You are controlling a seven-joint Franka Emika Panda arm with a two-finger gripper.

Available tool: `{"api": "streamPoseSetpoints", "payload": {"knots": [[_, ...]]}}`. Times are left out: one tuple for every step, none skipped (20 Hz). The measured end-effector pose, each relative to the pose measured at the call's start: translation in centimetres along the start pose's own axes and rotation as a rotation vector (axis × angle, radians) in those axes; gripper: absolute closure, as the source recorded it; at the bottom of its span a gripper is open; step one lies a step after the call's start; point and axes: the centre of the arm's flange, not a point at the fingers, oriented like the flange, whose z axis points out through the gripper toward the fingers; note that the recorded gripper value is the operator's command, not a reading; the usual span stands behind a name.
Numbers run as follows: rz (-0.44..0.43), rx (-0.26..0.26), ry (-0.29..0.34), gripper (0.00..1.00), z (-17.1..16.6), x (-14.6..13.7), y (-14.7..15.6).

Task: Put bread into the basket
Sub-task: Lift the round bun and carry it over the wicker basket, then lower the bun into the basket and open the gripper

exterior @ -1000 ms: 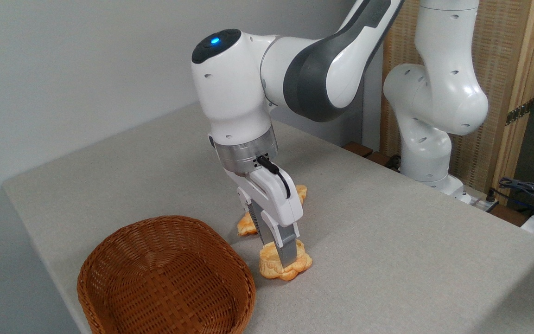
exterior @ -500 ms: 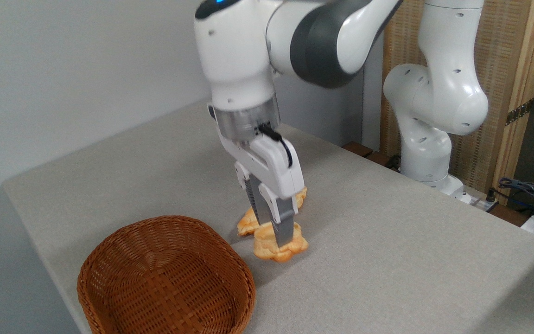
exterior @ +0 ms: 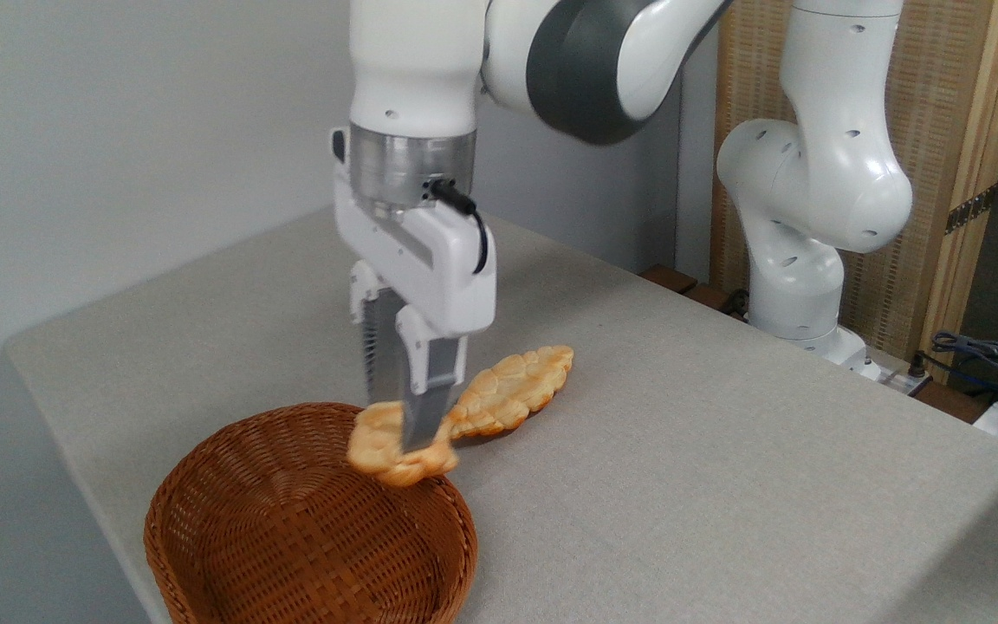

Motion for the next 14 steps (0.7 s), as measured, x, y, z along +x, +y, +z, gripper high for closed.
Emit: {"api": "streamPoseSetpoints", "payload": {"knots": [[-0.013,0.014,0.012,0.09,0.6,0.3,-0.3],[-0.022,0.026,0.018,0.02,1.3,0.7,-0.5],[-0.031,0.033,0.021,0.00,2.0,1.2,-0.4],[-0.037,0.037,0.021,0.00,2.9,1.7,-0.3],[-0.040,0.039,0.021,0.00,3.7,2.2,-0.2],[-0.040,0.039,0.017,0.00,4.4,2.4,-0.2],[-0.041,0.036,0.012,0.00,5.1,2.6,-0.2],[-0.041,0.033,0.006,0.00,5.7,2.6,-0.2],[-0.041,0.032,0.004,0.00,5.9,2.6,-0.2],[-0.041,0.030,0.001,0.00,6.2,2.6,-0.2],[-0.041,0.028,-0.001,0.00,6.3,2.6,-0.2],[-0.041,0.028,-0.002,0.00,6.4,2.6,-0.2],[-0.041,0.028,-0.002,0.00,6.4,2.6,-0.2],[-0.041,0.028,-0.002,0.00,6.4,2.6,-0.2]]}}
